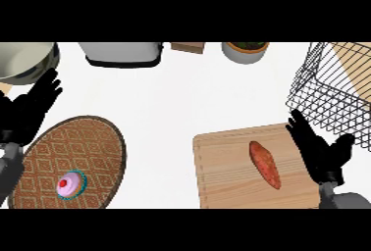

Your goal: Pick the sweet potato from the cutting board and place it in the basket

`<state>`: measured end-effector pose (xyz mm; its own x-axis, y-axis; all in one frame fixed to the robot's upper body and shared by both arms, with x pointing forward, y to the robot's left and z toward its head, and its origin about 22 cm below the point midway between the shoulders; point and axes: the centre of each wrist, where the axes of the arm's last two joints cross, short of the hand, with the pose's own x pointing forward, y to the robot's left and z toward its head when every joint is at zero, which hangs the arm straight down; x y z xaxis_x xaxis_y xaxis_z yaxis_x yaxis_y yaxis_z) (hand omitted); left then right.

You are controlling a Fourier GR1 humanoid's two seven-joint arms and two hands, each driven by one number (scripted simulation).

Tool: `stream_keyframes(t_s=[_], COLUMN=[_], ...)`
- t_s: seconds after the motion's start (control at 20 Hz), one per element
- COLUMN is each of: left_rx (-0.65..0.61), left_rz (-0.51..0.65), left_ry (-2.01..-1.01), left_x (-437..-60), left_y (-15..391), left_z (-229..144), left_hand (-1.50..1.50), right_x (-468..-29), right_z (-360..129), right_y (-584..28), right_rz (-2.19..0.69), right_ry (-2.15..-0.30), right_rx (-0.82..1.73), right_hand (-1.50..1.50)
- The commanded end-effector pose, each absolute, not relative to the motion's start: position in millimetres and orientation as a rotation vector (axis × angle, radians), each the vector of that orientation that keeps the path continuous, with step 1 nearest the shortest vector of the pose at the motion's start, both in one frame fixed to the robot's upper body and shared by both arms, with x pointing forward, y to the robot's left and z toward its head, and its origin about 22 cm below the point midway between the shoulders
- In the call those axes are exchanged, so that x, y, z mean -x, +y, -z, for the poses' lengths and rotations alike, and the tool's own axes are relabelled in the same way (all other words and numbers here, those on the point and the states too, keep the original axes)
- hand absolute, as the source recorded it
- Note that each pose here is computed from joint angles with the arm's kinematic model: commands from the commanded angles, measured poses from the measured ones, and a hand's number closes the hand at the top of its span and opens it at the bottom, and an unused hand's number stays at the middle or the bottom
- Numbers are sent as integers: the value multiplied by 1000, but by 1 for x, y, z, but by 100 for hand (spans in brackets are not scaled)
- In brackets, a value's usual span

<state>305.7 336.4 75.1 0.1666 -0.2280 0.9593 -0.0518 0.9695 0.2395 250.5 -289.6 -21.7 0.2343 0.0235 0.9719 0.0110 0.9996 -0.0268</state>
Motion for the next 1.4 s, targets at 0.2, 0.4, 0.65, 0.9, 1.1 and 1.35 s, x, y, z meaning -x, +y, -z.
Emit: stream_keyframes(t_s=[0.2,0.4,0.65,0.9,1.1,1.35], left_rx=[-200,-132,-186,-194,-184,-208], left_rz=[131,136,71,69,68,55], left_ry=[-1450,-1384,-1391,-1387,-1386,-1361], left_x=[-311,-307,-305,-289,-288,-297], left_y=[315,302,304,320,312,316], left_z=[-73,-54,-47,-37,-30,-37], left_hand=[0,0,0,0,0,0], right_x=[-319,-312,-277,-272,-276,-282], right_z=[-66,-123,-91,-130,-173,-252], right_y=[-223,-187,-181,-185,-215,-228], right_rz=[-285,-947,-1061,-1175,-1456,-1648], right_ry=[-1732,-1911,-2040,-2016,-1878,-1887], right_rx=[-690,-891,-1059,-822,-544,64], right_hand=[150,-150,-150,-150,-150,-150])
